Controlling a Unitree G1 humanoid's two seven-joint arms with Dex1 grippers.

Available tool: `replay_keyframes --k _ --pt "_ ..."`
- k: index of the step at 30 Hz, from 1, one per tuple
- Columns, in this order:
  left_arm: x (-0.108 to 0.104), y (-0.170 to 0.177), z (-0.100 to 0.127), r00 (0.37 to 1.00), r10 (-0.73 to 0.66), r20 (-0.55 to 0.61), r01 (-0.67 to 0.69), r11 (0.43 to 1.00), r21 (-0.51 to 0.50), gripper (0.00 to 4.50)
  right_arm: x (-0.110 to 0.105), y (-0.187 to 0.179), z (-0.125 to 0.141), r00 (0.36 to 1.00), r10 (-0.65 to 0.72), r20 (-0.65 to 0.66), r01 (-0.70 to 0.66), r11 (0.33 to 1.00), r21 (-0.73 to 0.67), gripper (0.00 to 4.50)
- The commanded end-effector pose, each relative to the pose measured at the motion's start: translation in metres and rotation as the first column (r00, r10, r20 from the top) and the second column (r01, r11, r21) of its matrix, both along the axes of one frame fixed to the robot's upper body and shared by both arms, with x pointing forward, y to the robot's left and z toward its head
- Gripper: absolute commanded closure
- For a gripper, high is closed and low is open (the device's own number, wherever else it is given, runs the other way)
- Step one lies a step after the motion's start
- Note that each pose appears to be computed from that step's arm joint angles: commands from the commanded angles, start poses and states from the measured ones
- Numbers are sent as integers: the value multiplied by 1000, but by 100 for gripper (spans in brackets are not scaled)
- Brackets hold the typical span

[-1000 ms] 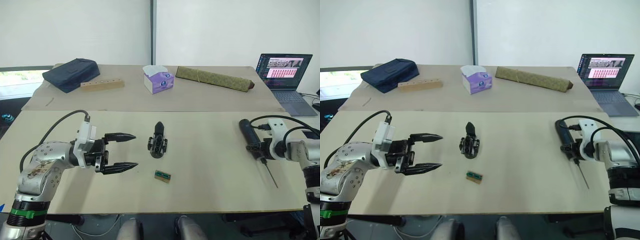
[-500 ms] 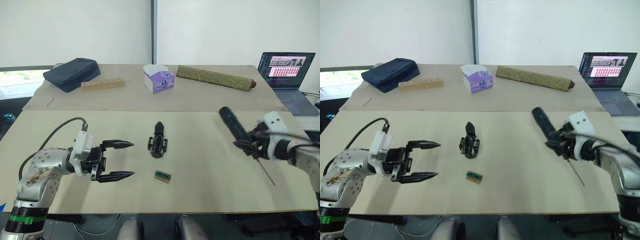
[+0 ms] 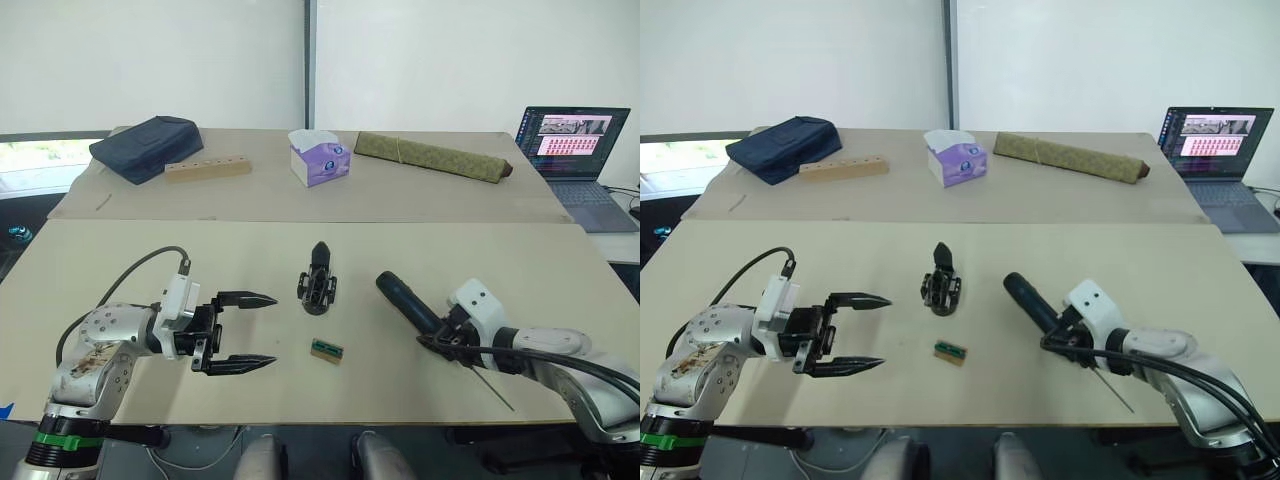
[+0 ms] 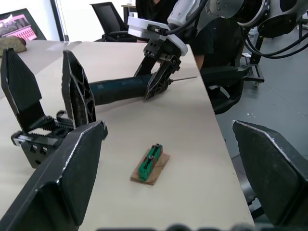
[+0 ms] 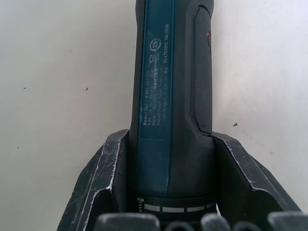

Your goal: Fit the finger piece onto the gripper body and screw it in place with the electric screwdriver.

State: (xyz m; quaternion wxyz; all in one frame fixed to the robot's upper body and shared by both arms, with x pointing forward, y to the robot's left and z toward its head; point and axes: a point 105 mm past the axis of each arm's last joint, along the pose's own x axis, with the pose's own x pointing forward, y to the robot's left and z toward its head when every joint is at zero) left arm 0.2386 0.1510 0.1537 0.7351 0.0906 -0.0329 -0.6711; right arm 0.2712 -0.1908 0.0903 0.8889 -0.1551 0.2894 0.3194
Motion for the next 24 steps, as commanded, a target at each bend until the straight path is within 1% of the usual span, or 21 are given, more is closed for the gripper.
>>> replay_keyframes --k 1,3,4,7,10,12,13,14,15,18,21,24 --pt "0 -3 5 999 -10 32 10 1000 4 0 10 -3 16 997 27 68 -26 1000 -11 85" --pt "-1 -2 5 1000 -9 18 9 1000 6 0 13 -4 28 995 46 85 -45 999 -18 17" --pt "-2 -2 4 1000 -10 -1 10 1000 5 0 13 -3 34 994 64 85 -62 998 -20 3" --pt "-3 -1 5 1000 -8 -22 8 1000 3 0 6 -2 48 990 133 35 -132 991 -32 3" --pt "-3 -1 4 1000 -8 -26 8 1000 5 0 -9 -4 67 972 213 -98 -219 974 -55 3" --pt "-3 -1 4 1000 -8 -28 8 1000 3 0 -18 -7 77 957 213 -198 -227 973 -51 3" --pt "-3 -1 3 1000 -9 -27 9 1000 3 0 -22 -11 79 946 190 -265 -213 975 -61 3" --pt "-4 -2 2 1000 -11 -23 11 1000 4 0 -23 -16 81 940 173 -295 -211 972 -101 3" --pt "-4 -2 2 1000 -12 -20 12 1000 4 0 -21 -23 82 942 131 -308 -190 967 -171 3" --pt "-5 -3 0 1000 -12 -14 12 1000 4 0 -13 -33 79 932 16 -362 -128 949 -288 3" --pt "-5 -4 -1 1000 -11 -12 11 1000 5 0 -5 -27 73 918 -9 -396 -116 950 -291 3" --pt "-6 -3 -3 1000 -4 -4 5 1000 19 0 -3 -19 61 900 -19 -435 -119 950 -288 3"
